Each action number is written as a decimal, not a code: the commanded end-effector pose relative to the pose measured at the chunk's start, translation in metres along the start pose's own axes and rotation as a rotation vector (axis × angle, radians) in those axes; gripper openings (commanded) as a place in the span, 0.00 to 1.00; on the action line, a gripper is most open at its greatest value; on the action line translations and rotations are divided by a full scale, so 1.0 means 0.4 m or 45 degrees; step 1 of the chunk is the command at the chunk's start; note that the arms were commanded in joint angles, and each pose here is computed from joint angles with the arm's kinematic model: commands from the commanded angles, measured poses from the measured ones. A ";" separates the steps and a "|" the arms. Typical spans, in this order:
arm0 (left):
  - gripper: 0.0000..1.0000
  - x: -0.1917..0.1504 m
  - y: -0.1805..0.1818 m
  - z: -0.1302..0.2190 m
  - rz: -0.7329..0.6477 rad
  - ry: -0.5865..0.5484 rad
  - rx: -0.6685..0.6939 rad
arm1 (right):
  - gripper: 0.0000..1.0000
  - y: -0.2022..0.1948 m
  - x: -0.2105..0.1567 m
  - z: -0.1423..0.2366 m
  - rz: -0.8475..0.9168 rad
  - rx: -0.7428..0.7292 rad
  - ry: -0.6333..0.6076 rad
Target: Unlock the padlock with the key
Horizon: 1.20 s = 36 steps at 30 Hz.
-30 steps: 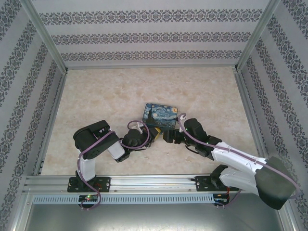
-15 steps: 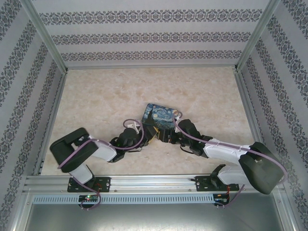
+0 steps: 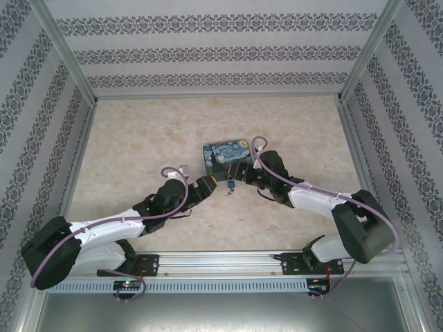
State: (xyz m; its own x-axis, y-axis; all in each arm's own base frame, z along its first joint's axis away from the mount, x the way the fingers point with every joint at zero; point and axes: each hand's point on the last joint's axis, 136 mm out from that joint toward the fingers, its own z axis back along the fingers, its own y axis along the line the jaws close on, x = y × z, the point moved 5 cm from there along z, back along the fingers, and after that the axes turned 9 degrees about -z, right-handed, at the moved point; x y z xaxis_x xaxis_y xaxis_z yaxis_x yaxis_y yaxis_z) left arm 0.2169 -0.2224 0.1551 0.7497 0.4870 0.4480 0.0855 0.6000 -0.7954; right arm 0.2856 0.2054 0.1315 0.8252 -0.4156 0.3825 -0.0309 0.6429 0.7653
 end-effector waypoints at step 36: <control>0.80 0.121 0.058 -0.082 -0.138 0.142 0.278 | 0.34 -0.113 -0.109 -0.099 0.131 0.044 0.274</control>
State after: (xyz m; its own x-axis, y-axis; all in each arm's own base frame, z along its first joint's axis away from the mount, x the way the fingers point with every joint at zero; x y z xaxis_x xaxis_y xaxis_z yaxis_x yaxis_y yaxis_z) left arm 0.2689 -0.2040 0.1371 0.8172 0.3527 0.4559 0.0168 0.7760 -0.6305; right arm 0.2742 0.2186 0.0631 0.9084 -0.2149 0.3586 -0.1346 0.6617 0.7376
